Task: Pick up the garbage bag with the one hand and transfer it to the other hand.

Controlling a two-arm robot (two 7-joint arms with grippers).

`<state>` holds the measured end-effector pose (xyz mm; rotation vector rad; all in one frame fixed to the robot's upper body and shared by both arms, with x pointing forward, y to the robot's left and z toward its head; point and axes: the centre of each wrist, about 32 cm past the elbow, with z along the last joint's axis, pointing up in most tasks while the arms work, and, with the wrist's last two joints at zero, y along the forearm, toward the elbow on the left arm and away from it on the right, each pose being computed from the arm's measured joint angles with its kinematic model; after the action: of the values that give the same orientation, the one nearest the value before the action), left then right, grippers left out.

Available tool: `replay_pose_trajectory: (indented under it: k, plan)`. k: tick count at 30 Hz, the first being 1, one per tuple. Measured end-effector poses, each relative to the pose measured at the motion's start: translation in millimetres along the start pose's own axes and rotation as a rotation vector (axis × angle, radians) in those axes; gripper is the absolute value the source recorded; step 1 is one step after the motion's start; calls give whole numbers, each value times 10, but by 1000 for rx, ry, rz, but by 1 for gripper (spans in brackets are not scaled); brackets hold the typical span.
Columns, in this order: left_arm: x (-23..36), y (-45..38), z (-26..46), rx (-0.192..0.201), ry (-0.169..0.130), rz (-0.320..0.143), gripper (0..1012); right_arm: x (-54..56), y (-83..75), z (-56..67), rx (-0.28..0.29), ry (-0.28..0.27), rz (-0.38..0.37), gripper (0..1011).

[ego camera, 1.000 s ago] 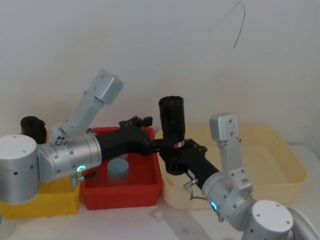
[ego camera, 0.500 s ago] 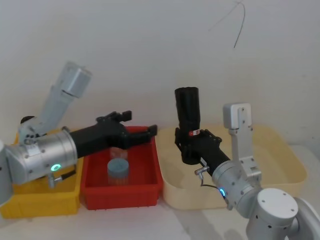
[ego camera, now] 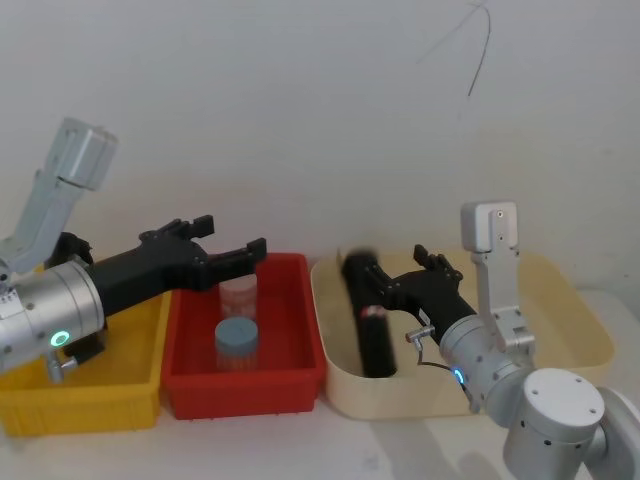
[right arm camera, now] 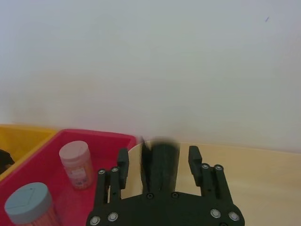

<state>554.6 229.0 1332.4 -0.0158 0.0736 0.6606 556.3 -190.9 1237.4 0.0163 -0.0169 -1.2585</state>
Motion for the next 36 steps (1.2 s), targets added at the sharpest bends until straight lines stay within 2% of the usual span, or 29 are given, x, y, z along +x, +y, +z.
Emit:
replay_pose_trajectory:
  k: [2, 3, 9, 19, 24, 30, 36]
  plan:
    - [6, 36, 2, -3, 3, 9, 1001, 12, 4, -2, -1, -2, -5, 844]
    - [7, 43, 3, -3, 4, 11, 1001, 16, 6, -3, -2, -3, -8, 844]
    - [17, 94, 8, -7, 8, 25, 1001, 32, 13, -6, -4, -5, -14, 998]
    - [22, 136, 10, -10, 12, 36, 1001, 43, 14, -9, -8, -8, -18, 1001]
    - [23, 148, 12, -11, 13, 39, 1001, 18, -4, -17, -21, -14, 6, 1001]
    - [23, 155, 13, -11, 14, 40, 1001, -80, -12, -19, -58, -34, 74, 1001]
    - [24, 160, 13, -12, 14, 42, 1001, -228, 33, 9, -101, -65, 144, 1001]
